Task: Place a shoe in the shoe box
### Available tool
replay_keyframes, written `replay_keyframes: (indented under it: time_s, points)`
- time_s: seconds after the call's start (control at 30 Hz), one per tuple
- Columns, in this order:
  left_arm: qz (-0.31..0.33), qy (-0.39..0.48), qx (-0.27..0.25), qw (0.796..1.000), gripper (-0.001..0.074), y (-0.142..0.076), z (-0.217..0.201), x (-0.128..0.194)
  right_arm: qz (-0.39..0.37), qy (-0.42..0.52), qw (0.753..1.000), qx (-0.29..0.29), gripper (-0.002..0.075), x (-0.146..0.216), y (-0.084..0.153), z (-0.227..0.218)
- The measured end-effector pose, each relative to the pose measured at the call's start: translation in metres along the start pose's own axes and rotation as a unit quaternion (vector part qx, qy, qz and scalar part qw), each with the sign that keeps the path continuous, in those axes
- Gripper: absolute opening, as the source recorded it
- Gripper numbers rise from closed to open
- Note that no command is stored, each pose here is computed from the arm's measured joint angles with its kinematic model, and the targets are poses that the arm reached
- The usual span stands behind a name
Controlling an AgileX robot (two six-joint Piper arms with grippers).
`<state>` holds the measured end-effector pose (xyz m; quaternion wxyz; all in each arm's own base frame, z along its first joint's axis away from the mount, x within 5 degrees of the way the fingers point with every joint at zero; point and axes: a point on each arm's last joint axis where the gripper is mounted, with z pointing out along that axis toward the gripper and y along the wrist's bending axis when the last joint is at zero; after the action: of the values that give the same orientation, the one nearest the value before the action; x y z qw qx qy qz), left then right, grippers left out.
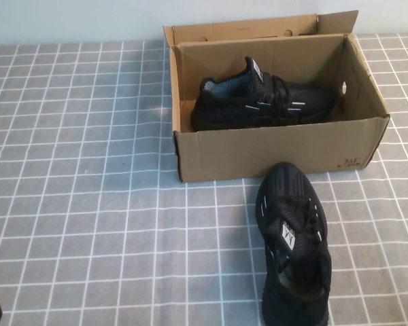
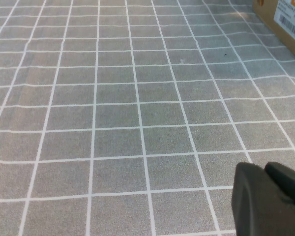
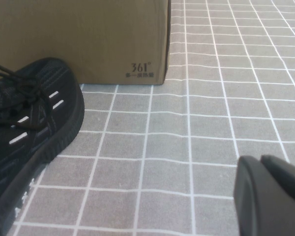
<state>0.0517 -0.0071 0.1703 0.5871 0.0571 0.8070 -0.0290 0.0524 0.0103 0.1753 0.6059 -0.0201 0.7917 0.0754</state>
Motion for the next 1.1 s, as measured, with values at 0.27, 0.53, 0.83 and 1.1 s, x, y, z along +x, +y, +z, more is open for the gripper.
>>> replay_keyframes:
  time_s: [0.27,0.53,0.83,1.1]
  points:
    - [0.000,0.000,0.000,1.000,-0.0001,0.000,0.000,0.000,0.000,0.000,1.000,0.000,-0.0016,0.000,0.000,0.000]
    - [0.000,0.000,0.000,1.000,-0.0001,0.000,0.000,0.000,0.000,0.000,1.000,0.000,-0.0016,0.000,0.000,0.000]
    - [0.000,0.000,0.000,1.000,-0.0001,0.000,0.000,0.000,0.106,-0.041,0.993,-0.029,-0.0016,-0.008,0.005,0.000]
    - [0.000,0.000,0.000,1.000,-0.0001,0.000,0.000,0.000,0.309,-0.106,0.943,-0.064,-0.0016,-0.022,0.005,-0.003]
